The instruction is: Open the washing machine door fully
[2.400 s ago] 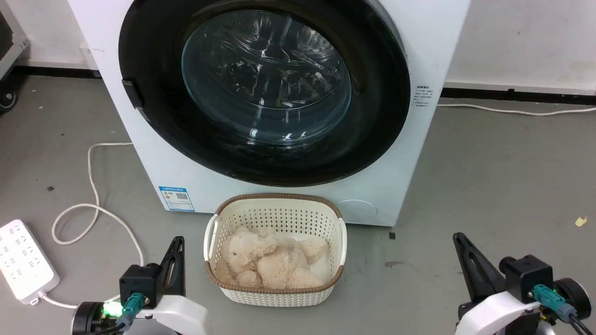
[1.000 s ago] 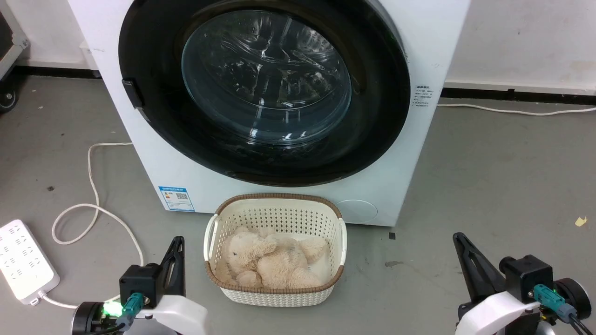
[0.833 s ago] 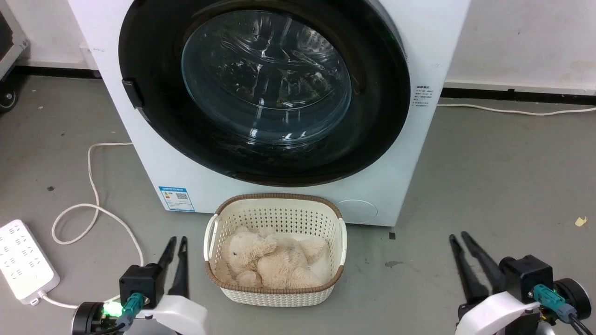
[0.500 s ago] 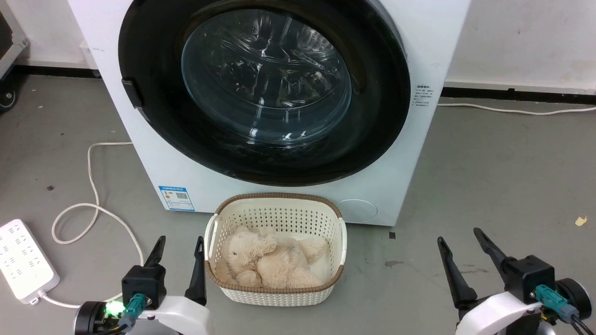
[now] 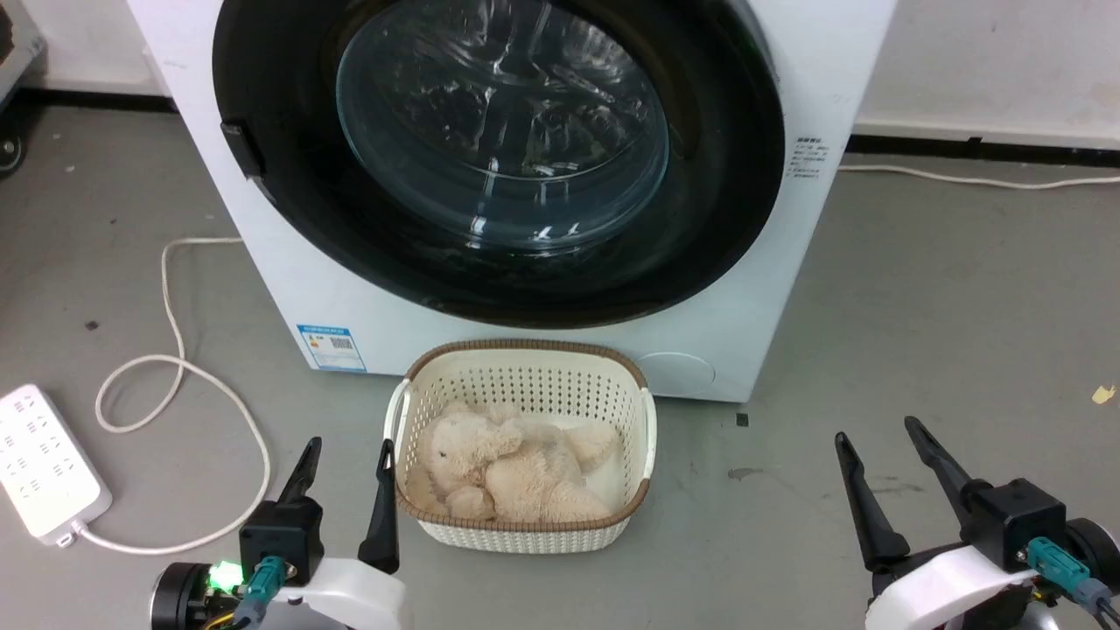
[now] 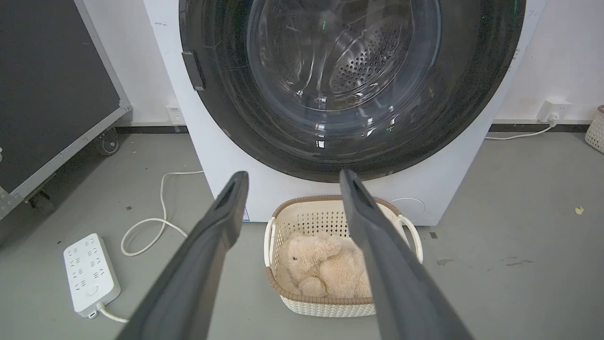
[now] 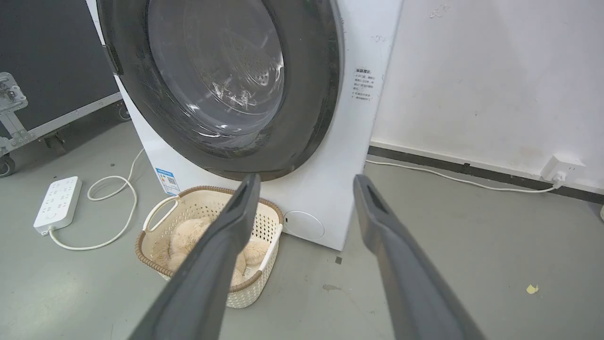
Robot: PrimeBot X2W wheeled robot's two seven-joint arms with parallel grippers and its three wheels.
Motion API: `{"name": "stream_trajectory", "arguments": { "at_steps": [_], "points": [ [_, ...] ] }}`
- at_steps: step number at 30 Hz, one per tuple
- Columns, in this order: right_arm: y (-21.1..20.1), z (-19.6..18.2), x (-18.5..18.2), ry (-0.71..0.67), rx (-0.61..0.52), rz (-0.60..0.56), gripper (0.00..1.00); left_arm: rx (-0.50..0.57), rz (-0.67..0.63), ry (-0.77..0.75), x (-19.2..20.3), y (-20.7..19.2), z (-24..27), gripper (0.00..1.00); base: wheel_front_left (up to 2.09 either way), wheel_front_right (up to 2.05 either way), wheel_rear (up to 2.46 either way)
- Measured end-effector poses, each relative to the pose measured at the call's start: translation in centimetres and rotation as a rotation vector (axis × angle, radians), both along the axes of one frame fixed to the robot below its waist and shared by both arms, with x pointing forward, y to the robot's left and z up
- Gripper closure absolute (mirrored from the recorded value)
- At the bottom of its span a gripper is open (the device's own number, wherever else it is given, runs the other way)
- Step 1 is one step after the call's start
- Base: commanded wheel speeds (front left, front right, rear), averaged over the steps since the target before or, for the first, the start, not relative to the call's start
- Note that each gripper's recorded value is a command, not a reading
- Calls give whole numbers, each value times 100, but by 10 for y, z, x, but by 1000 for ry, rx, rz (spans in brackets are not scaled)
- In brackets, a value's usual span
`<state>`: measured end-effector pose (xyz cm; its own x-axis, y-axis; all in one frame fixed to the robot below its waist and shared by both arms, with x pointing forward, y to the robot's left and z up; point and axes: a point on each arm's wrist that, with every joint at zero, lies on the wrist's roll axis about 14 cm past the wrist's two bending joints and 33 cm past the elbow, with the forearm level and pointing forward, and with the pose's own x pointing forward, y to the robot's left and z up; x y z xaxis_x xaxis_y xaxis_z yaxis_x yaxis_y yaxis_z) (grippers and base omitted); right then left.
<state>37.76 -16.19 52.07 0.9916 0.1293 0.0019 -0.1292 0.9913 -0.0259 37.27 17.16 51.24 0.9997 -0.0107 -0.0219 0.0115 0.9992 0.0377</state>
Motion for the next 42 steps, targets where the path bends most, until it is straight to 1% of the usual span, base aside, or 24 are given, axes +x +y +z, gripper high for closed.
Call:
{"name": "stream_trajectory", "arguments": {
  "at_steps": [4,8,9,10,11,16,23,26,30,31,32,33,34,35,37,41,42],
  "points": [
    [1,-3,6,7,0,7,0,-1,-5,3,3,-2,-3,0,0,0,0],
    [1,3,17,-12,5,15,0,-1,1,-5,7,-2,-2,0,0,0,0],
    [1,4,19,-15,6,17,65,-1,2,-4,8,-2,-3,0,0,0,0],
    [1,4,21,-15,8,19,65,-2,2,-2,8,-3,-4,0,0,0,0],
    [1,5,24,-18,11,21,100,-2,4,1,9,-3,-5,0,0,0,0],
    [1,11,35,-31,27,29,100,-3,0,-4,13,-5,-6,0,0,0,0],
    [-4,24,59,-44,79,29,100,-1,8,-9,17,-3,-7,0,0,0,0],
    [-7,33,78,-43,128,23,100,0,13,-16,19,-2,-6,0,0,0,0],
    [-8,38,92,-38,169,21,100,2,19,-20,21,-1,-7,0,0,0,0],
    [-9,39,102,-29,207,18,100,-2,20,-26,22,-1,-6,0,0,0,0],
    [-9,39,102,-29,207,18,100,-2,20,-26,22,-1,-6,0,0,0,0],
    [-10,40,111,-17,251,11,100,-3,24,-25,22,0,-6,0,0,0,0],
    [-10,40,111,-17,251,11,100,-3,24,-25,22,0,-6,0,0,0,0],
    [-11,40,120,-3,288,8,100,-1,33,-24,22,2,-8,0,0,0,0],
    [-10,42,129,6,321,8,100,1,38,-21,22,4,-10,0,0,0,0],
    [-10,43,143,23,358,5,100,3,48,-20,21,7,-11,0,0,0,0],
    [-10,44,153,36,391,3,100,5,54,-15,22,8,-13,0,0,0,0]
  ]
}}
